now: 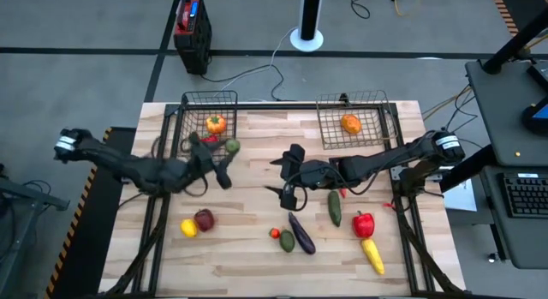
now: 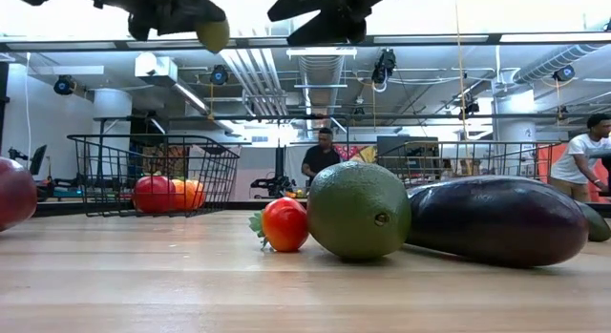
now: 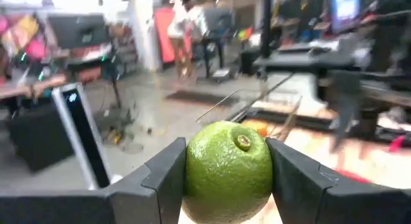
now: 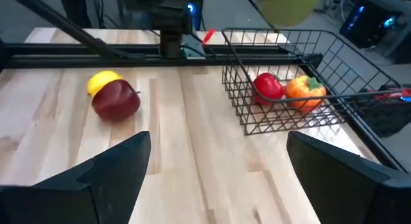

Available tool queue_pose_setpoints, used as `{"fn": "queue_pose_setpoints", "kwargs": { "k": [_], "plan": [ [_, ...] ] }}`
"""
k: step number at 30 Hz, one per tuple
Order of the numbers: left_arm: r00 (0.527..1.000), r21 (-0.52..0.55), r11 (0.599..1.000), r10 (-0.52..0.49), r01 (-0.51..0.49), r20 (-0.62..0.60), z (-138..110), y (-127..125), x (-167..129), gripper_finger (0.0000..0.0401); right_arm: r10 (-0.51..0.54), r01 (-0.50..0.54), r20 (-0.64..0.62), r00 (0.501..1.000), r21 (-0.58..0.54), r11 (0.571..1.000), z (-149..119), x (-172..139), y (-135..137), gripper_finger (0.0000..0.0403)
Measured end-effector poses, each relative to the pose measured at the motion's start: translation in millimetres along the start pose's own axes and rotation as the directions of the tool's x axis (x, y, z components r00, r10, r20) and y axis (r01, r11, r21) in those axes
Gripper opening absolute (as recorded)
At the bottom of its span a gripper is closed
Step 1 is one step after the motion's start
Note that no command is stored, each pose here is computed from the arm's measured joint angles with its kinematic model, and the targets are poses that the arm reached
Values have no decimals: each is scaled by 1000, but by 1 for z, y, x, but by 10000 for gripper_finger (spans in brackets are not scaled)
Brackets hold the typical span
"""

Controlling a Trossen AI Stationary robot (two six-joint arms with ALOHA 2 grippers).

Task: Sort produce into baskets
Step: Put the top lime into the left wire basket

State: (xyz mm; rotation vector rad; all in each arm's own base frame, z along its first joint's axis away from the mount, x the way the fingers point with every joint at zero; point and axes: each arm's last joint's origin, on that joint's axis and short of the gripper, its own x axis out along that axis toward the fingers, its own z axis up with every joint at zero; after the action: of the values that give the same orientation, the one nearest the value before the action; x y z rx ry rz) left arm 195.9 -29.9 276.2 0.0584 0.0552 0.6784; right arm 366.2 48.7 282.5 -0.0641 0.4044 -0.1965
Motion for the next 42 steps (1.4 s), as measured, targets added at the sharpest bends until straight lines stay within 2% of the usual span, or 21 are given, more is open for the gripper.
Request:
{"fn": "queue_pose_setpoints", "kwargs": {
  "k": [4,8,11,14,18,22,27,34,39,42],
  "plan": [
    [978,12,998,68,-67,-195,19,29,10,171,-4,4,-6,1000,9,1000,-1,1,-2,356],
    [902,11,992,122,-129,-414,33,61,20,171,-7,7,-13,1000,8,1000,-2,3,-2,356],
    [811,41,973,212,-227,-546,36,87,28,171,-8,8,-12,1000,9,1000,-2,3,-2,357],
    [699,72,943,290,-324,-653,34,114,35,170,-8,8,-13,1000,9,1000,-2,3,-2,357],
    [589,67,932,279,-356,-758,20,143,47,170,-8,8,-14,1000,8,1000,-2,3,-2,357],
    [497,119,911,320,-394,-807,7,166,60,170,-8,8,-20,1000,6,1000,-3,3,-3,357],
    [422,174,909,338,-380,-841,-8,178,76,173,-9,9,-33,999,2,1000,-4,3,-3,357],
    [349,239,913,353,-330,-868,-26,181,95,175,-9,9,-33,999,2,1000,-4,3,-3,357],
    [291,319,889,417,-328,-861,-36,183,104,175,-9,10,-38,999,14,1000,-5,3,-3,357],
    [273,334,888,423,-317,-864,-40,183,107,177,-10,12,-58,998,28,1000,-7,3,-3,357]
  ]
}}
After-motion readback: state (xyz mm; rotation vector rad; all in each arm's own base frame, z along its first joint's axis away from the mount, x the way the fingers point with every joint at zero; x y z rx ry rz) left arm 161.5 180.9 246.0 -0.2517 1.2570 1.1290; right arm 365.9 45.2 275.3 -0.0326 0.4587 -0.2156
